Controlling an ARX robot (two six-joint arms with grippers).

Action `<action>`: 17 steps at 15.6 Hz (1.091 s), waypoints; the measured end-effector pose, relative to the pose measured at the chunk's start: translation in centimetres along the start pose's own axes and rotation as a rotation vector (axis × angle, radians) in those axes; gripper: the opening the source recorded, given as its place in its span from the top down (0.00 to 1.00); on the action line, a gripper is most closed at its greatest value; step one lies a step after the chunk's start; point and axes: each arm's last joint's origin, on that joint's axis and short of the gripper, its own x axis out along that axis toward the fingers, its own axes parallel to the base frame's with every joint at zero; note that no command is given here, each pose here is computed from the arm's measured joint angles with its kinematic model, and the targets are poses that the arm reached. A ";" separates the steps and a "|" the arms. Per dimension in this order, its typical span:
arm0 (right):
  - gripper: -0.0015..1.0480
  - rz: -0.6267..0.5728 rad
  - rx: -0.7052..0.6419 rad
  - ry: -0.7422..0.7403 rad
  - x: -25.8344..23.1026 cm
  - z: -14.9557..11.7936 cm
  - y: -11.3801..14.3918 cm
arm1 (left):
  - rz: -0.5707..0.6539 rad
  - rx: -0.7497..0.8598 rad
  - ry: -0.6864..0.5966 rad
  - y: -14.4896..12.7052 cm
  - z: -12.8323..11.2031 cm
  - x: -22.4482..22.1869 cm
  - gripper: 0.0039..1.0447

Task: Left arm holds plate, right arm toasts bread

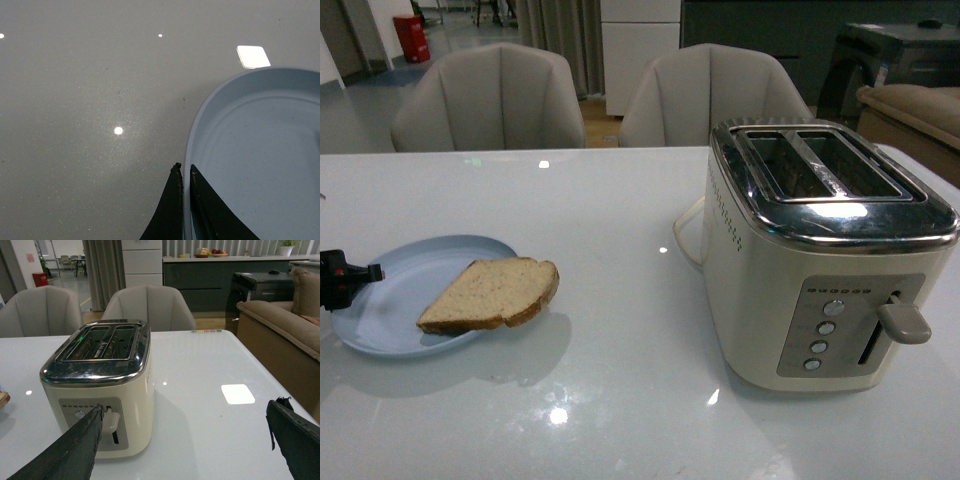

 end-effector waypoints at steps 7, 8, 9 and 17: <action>0.06 0.000 0.000 0.000 0.0 0.0 0.0 | 0.013 -0.185 0.012 -2.2 2.3 -2.4 0.98; 0.06 0.000 0.000 0.000 0.0 0.0 0.0 | 0.006 -0.197 0.015 -2.6 2.6 -2.9 0.98; 0.06 0.000 0.000 0.000 0.0 0.0 0.0 | -0.009 -0.215 0.003 -3.6 3.4 -4.0 0.98; 0.06 0.000 0.000 0.000 0.0 0.0 0.0 | -0.065 -0.398 -0.019 -9.1 9.0 -11.6 0.98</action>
